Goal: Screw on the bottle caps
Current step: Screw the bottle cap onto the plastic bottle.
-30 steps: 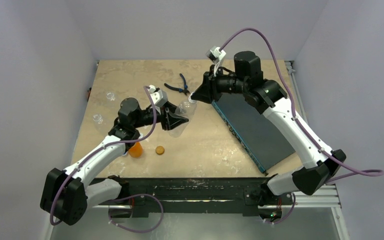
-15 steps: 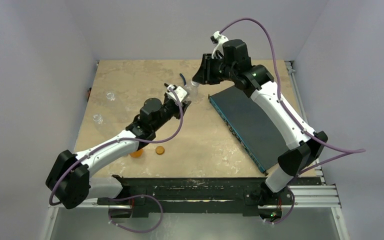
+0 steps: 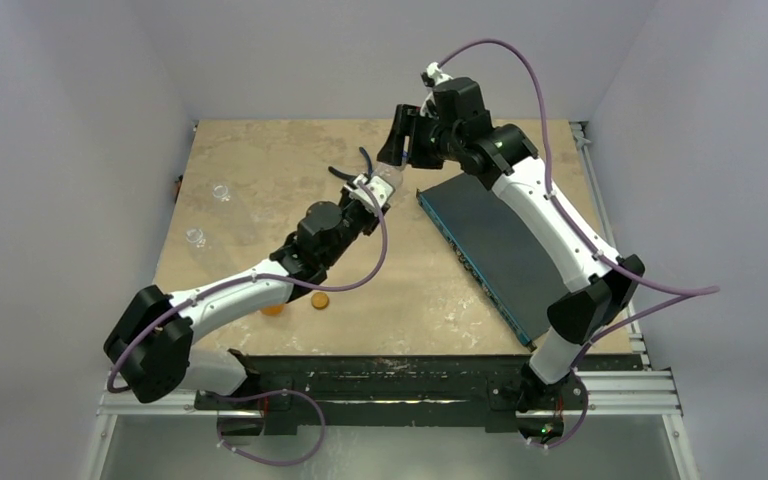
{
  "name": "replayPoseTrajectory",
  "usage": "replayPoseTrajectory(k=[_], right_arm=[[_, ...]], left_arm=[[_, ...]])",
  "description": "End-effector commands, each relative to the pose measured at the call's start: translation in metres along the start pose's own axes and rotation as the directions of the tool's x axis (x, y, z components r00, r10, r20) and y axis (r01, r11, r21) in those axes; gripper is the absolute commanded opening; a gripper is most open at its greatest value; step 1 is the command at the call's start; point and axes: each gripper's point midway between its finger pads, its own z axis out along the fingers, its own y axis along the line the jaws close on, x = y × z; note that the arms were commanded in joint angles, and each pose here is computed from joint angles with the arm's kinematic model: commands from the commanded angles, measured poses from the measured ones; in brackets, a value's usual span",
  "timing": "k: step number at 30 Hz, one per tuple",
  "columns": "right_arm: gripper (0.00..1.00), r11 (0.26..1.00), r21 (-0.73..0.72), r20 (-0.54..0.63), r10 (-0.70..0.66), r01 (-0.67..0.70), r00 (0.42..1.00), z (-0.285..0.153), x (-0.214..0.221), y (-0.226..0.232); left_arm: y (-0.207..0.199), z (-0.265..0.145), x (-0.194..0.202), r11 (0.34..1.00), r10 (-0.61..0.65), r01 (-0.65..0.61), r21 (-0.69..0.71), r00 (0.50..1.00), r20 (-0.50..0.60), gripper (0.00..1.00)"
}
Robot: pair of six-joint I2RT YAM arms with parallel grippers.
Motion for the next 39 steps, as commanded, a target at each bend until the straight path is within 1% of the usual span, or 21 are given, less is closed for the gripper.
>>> replayPoseTrajectory(k=[1, 4, 7, 9, 12, 15, 16, 18, 20, 23, 24, 26, 28, 31, 35, 39], right_arm=[[0.73, 0.997, -0.071, 0.06, -0.017, 0.021, 0.998, -0.028, -0.019, 0.033], [0.88, 0.993, -0.106, 0.136, -0.043, 0.058, 0.99, -0.051, -0.038, 0.044], [0.97, 0.988, -0.12, 0.171, -0.081, 0.102, 0.982, -0.067, -0.044, 0.048], [0.99, 0.984, -0.118, 0.181, -0.108, 0.131, 0.977, -0.073, -0.043, 0.045], [0.99, 0.974, -0.125, 0.2, -0.159, 0.187, 0.967, -0.084, -0.042, 0.038], [0.99, 0.942, -0.2, 0.217, -0.226, 0.27, 0.95, -0.095, -0.036, 0.042], [0.98, 0.914, -0.26, 0.214, -0.26, 0.312, 0.942, -0.1, -0.028, 0.05], [0.94, 0.865, -0.336, 0.209, -0.317, 0.372, 0.925, -0.105, -0.017, 0.059], [0.88, 0.809, -0.414, 0.197, -0.368, 0.417, 0.909, -0.108, -0.002, 0.066], [0.72, 0.743, -0.484, 0.199, -0.42, 0.462, 0.885, -0.113, 0.011, 0.073], [0.69, 0.717, -0.514, 0.2, -0.435, 0.472, 0.878, -0.116, 0.016, 0.077], [0.68, 0.692, -0.532, 0.205, -0.454, 0.488, 0.867, -0.12, 0.022, 0.079], [0.7, 0.685, -0.531, 0.206, -0.467, 0.499, 0.86, -0.122, 0.027, 0.077], [0.7, 0.67, -0.551, 0.194, -0.477, 0.497, 0.857, -0.121, 0.035, 0.077], [0.66, 0.658, -0.562, 0.159, -0.508, 0.501, 0.846, -0.114, 0.05, 0.078], [0.65, 0.655, -0.566, 0.141, -0.522, 0.501, 0.841, -0.111, 0.058, 0.077]], left_arm=[[0.002, -0.009, -0.068, 0.998, -0.055, 0.05, 0.028, 0.981, 0.186, 0.0], [0.0, -0.015, -0.052, 0.996, -0.083, 0.077, 0.042, 0.985, 0.148, 0.0], [0.001, -0.02, -0.041, 0.988, -0.136, 0.126, 0.086, 0.983, 0.122, 0.0], [0.003, -0.023, -0.038, 0.978, -0.181, 0.166, 0.13, 0.977, 0.114, 0.0], [-0.003, -0.033, -0.04, 0.942, -0.25, 0.216, 0.256, 0.962, 0.11, 0.0], [-0.006, -0.045, -0.04, 0.896, -0.305, 0.255, 0.362, 0.948, 0.087, 0.0], [-0.01, -0.05, -0.037, 0.879, -0.31, 0.257, 0.401, 0.948, 0.071, 0.0], [-0.019, -0.059, -0.036, 0.84, -0.325, 0.263, 0.475, 0.944, 0.051, 0.0], [-0.026, -0.069, -0.038, 0.799, -0.342, 0.272, 0.537, 0.939, 0.034, 0.0], [-0.036, -0.086, -0.034, 0.743, -0.361, 0.285, 0.606, 0.933, 0.003, 0.0], [-0.038, -0.091, -0.034, 0.731, -0.366, 0.288, 0.619, 0.931, 0.0, 0.0], [-0.041, -0.099, -0.031, 0.712, -0.375, 0.298, 0.636, 0.927, -0.014, 0.0], [-0.044, -0.105, -0.031, 0.69, -0.379, 0.302, 0.658, 0.925, -0.027, 0.0], [-0.049, -0.111, -0.031, 0.664, -0.387, 0.31, 0.681, 0.921, -0.042, 0.0], [-0.051, -0.115, -0.034, 0.647, -0.395, 0.311, 0.696, 0.918, -0.043, 0.0], [-0.053, -0.118, -0.035, 0.631, -0.398, 0.31, 0.711, 0.916, -0.046, 0.0]])
